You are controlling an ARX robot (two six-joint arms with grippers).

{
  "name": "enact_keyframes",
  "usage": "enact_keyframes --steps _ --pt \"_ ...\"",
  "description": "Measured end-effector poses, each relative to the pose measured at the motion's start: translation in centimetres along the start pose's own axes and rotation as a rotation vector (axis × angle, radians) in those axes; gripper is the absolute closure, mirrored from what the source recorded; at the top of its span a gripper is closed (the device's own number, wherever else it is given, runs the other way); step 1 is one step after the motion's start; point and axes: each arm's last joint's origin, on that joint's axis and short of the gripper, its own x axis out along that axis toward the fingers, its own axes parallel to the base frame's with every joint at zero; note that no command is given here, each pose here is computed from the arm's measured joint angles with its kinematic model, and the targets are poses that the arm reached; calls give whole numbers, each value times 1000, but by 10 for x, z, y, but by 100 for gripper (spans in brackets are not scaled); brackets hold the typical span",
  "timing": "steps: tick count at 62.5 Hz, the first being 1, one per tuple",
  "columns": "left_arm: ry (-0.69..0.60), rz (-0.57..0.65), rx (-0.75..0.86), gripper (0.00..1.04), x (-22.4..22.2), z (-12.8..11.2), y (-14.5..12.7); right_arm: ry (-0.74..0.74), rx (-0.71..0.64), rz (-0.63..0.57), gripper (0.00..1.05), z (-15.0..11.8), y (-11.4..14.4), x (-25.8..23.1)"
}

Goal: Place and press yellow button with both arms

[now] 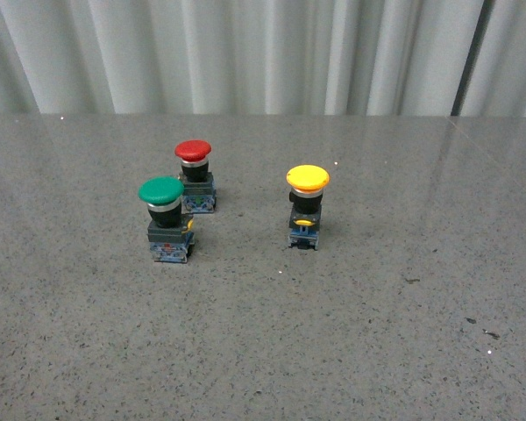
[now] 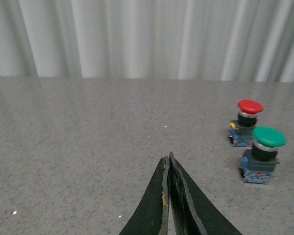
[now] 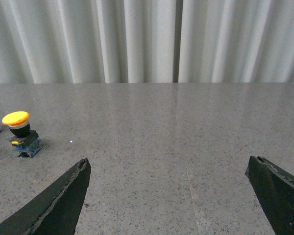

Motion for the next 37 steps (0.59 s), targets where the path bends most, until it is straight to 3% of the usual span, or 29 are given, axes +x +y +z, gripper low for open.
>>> enact_keyframes --steps 37 --pt "-21 -10 0 103 -23 7 0 0 0 0 7 0 0 0"
